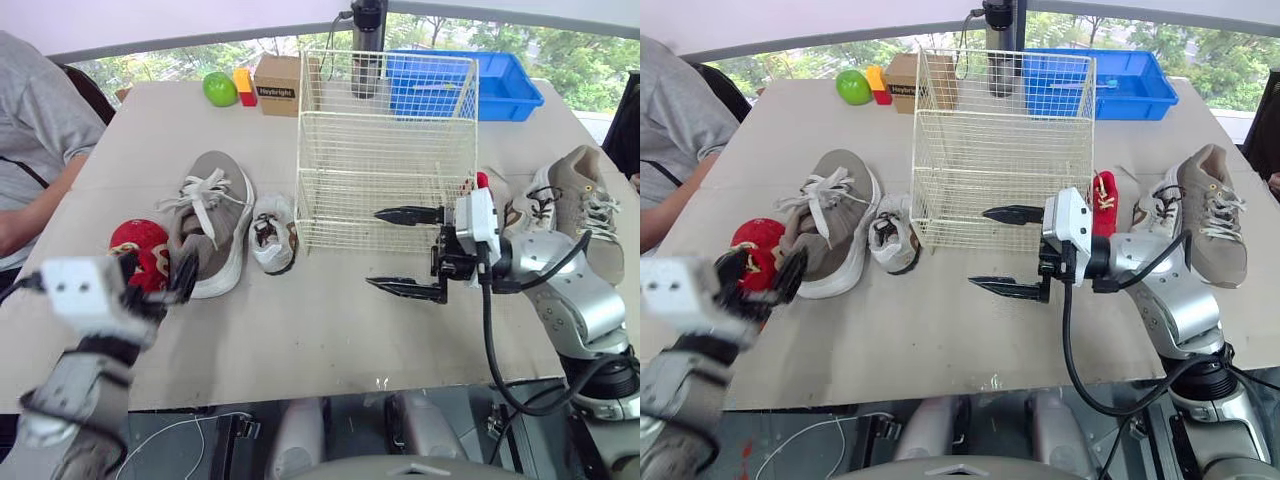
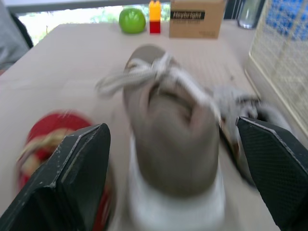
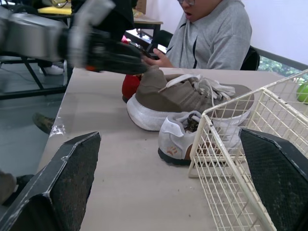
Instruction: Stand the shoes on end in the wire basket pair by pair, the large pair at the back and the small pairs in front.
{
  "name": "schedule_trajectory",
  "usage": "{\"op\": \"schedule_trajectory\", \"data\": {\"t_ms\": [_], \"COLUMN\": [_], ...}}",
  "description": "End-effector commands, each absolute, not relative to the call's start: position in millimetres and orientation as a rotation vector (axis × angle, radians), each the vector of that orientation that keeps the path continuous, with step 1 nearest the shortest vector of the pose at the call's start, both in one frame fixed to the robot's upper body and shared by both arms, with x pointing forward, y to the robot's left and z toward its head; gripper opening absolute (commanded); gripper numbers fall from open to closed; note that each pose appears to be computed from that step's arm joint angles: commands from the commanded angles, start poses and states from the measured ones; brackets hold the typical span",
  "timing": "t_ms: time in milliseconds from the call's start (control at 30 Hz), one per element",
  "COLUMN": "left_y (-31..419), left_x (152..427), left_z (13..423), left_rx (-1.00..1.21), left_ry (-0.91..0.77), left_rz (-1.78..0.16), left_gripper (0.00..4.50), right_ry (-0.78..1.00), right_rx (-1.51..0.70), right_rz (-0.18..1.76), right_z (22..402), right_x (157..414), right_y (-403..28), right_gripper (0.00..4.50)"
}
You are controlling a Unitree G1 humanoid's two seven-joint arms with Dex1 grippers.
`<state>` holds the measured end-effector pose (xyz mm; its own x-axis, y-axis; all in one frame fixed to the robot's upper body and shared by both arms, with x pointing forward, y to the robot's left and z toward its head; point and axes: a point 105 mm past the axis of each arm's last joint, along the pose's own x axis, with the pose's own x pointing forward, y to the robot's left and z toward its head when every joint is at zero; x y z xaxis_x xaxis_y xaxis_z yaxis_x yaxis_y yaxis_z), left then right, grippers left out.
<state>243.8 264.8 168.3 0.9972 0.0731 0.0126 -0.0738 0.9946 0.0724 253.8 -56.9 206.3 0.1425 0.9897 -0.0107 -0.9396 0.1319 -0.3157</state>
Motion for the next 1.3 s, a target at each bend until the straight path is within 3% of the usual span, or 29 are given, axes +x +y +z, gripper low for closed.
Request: {"op": "schedule_trajectory", "data": {"t_ms": [33, 367, 433, 500, 600, 700, 800, 933, 1100, 1300], "left_y": [268.7, 253.4, 244.3, 235.9, 234.6, 227.7, 204.3, 170.5, 154.6, 132.4], "left_x": [259.6, 270.0, 273.0, 269.7, 258.7, 252.9, 254.2, 256.8, 265.4, 267.5], "left_z": [153.6, 138.2, 164.0, 208.0, 250.4, 281.9, 307.3, 317.7, 314.0, 316.0], "left_rx": [0.074, 0.03, 0.018, -0.052, -0.086, -0.07, 0.092, 0.372, 0.615, 0.835], "left_ry": [0.043, 0.095, -0.049, -0.281, -0.492, -0.631, -0.709, -0.75, -0.783, -0.917], "left_rz": [0.113, 0.107, 0.092, 0.077, 0.086, 0.042, -0.125, -0.408, -0.605, -0.73], "left_gripper": [4.5, 1.55, 0.96, 0.73, 0.73, 0.73, 0.73, 0.73, 0.73, 0.73], "right_ry": [-0.289, -0.271, -0.279, -0.291, -0.307, -0.376, -0.404, -0.376, -0.319, -0.194], "right_rx": [-0.306, -0.32, -0.334, -0.372, -0.38, -0.331, -0.405, -0.546, -0.687, -0.972], "right_rz": [1.41, 1.376, 1.332, 1.295, 1.302, 1.31, 1.309, 1.298, 1.274, 1.276], "right_z": [217.2, 215.0, 216.2, 218.8, 230.0, 266.8, 304.9, 348.8, 394.9, 394.8], "right_x": [246.3, 244.8, 251.0, 256.1, 257.8, 262.0, 272.6, 293.5, 312.1, 336.0], "right_y": [-53.6, -56.4, -55.3, -53.6, -51.5, -49.3, -50.3, -52.5, -51.6, -39.6], "right_gripper": [4.46, 4.5, 4.5, 4.5, 4.5, 4.5, 4.5, 4.5, 4.5, 4.5]}}
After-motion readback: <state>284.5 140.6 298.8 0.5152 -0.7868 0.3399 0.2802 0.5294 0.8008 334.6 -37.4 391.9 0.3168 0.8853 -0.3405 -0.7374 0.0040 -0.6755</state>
